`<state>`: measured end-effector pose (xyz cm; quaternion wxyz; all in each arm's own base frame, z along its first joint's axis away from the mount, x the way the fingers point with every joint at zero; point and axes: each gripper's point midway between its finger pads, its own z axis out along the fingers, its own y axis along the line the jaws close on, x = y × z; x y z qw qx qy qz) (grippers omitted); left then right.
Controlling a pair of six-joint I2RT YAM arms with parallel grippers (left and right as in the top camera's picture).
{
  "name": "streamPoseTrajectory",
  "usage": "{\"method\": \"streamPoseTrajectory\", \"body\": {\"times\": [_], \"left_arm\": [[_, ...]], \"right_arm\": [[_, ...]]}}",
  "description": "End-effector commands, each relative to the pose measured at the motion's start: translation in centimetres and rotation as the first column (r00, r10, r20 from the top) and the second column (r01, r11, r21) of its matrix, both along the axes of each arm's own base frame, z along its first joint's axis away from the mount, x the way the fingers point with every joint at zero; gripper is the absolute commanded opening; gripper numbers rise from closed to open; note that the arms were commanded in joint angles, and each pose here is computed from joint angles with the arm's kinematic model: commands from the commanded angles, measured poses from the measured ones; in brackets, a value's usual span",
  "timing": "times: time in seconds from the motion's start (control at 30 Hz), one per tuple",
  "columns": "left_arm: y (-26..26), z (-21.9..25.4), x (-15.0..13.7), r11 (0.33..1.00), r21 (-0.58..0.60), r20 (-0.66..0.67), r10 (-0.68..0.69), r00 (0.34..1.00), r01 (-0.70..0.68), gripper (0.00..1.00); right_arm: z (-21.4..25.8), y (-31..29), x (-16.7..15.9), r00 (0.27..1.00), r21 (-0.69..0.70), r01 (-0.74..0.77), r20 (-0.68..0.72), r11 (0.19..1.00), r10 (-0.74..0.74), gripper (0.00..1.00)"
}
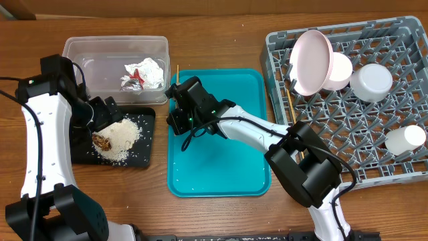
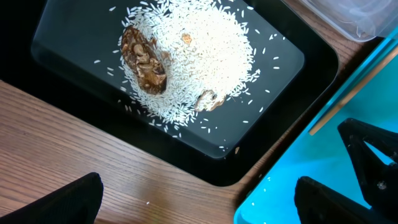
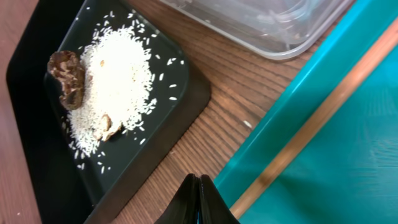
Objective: Sort waste into correct bins and load items into the dishwasher
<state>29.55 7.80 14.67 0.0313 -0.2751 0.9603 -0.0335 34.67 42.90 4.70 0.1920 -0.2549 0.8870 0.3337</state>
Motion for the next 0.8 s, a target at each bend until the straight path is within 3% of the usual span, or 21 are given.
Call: {"method": "streamPoseTrajectory", "body": {"times": [0.0, 0.77], "left_arm": [[0.0, 1.1, 0.3, 1.0, 0.001, 0.037, 0.022, 0.999, -0.022, 1.0], [0.0, 1.1, 0.3, 1.0, 0.001, 0.037, 0.022, 0.999, -0.022, 1.0]], "right_arm": [[-0.4, 0.1, 0.3, 1.0, -0.013, 0.018, 0.015, 1.0, -0.018, 0.04], [-3.4, -0.7, -0.3, 0.998, -0.071, 0.035, -0.055, 0.997, -0.039, 0.04]]}}
